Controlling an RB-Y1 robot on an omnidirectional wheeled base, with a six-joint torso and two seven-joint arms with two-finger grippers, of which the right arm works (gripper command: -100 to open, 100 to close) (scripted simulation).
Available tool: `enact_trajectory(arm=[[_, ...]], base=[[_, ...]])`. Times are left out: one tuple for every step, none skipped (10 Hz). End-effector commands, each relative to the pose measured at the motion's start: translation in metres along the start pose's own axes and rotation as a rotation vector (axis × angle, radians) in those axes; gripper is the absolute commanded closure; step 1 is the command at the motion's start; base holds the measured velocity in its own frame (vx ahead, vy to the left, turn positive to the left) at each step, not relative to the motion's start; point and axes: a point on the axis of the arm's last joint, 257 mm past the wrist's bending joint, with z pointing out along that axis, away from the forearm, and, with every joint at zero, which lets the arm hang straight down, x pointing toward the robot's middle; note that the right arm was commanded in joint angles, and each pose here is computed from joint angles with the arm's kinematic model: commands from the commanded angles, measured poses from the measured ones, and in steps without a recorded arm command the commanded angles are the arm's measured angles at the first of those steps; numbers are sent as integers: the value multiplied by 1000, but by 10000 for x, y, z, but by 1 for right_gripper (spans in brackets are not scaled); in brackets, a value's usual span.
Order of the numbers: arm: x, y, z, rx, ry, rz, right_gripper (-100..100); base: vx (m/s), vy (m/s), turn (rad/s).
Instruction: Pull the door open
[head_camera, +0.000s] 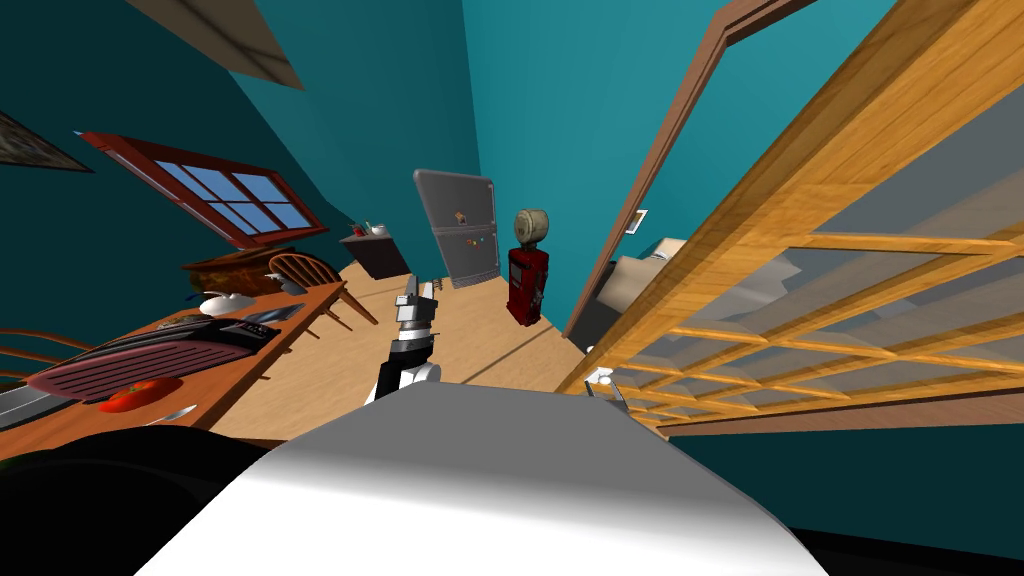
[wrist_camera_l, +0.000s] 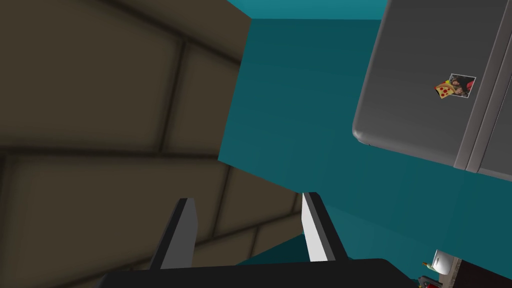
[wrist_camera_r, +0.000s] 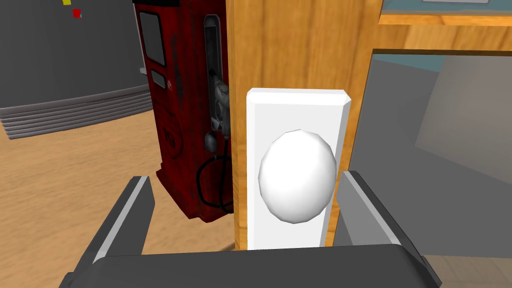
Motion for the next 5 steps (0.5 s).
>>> enact_trajectory(arm=[[-54, -239, -52, 34, -4, 40, 100], [-54, -239, -52, 34, -4, 40, 100], [-54, -239, -52, 34, -4, 40, 100], [-51, -250, -90, 38, -2, 41, 100], [-51, -250, -90, 38, -2, 41, 100]], base=[[11, -4, 29], [5, 1, 10], [1, 13, -7], [14, 0, 53], [12, -8, 1]])
